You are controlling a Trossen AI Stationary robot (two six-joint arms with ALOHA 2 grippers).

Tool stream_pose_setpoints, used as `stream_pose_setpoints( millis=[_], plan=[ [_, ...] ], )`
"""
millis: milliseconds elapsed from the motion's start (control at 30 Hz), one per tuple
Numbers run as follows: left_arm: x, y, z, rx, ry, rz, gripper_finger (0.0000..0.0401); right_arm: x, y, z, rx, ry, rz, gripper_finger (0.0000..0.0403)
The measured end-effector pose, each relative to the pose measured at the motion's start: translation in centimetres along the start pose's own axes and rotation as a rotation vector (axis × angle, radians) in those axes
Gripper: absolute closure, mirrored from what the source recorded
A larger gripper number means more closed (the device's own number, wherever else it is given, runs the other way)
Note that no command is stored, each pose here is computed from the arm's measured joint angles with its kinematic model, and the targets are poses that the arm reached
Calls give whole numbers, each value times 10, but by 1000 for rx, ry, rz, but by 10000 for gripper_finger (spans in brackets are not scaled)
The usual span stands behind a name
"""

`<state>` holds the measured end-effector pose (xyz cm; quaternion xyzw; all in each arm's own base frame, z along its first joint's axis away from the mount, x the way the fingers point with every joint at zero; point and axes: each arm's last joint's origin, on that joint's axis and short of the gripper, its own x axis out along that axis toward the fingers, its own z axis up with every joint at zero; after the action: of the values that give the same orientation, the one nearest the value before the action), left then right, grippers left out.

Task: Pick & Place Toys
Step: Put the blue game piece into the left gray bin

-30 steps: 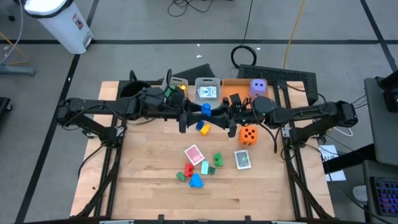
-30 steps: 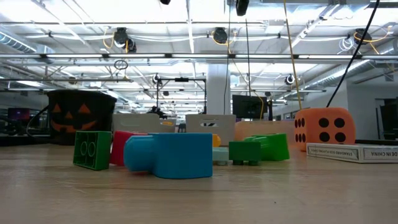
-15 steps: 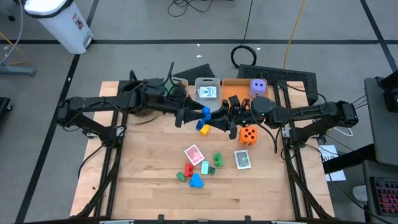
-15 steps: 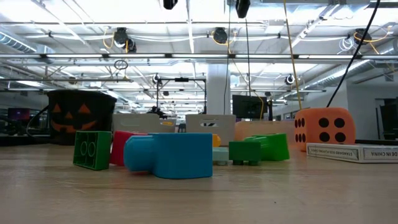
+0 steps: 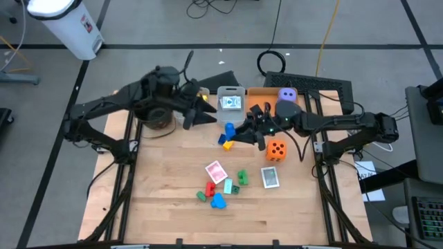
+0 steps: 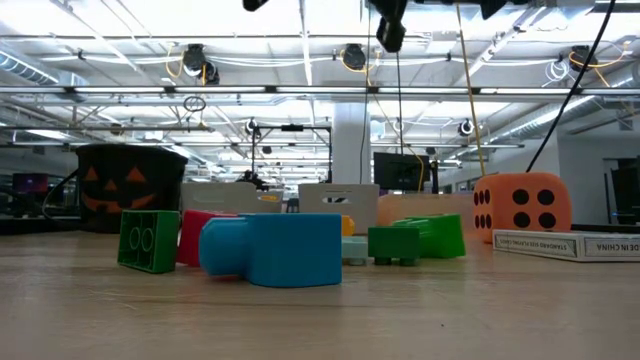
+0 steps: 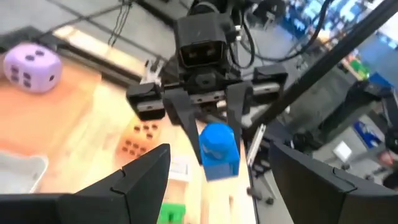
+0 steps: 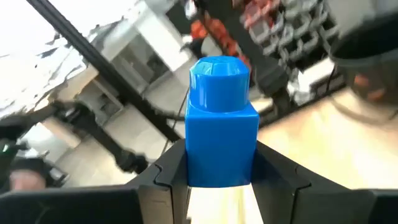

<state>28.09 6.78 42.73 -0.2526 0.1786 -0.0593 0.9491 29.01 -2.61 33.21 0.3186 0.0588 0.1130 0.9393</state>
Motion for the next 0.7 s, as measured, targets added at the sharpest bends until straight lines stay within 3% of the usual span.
stream_pose_setpoints(
  millis=[233,367,700],
  plan=[
    [6,23,-2,-67,267,-39,123,-6,-14,0,44,94,-15,279],
    [25,39,-6,-37,369,-42,123,-4,-21,-2,61,122,-16,279],
    [67,58,0,-51,438,-155,123,16,-27,-21,118,234,49,279]
  ],
)
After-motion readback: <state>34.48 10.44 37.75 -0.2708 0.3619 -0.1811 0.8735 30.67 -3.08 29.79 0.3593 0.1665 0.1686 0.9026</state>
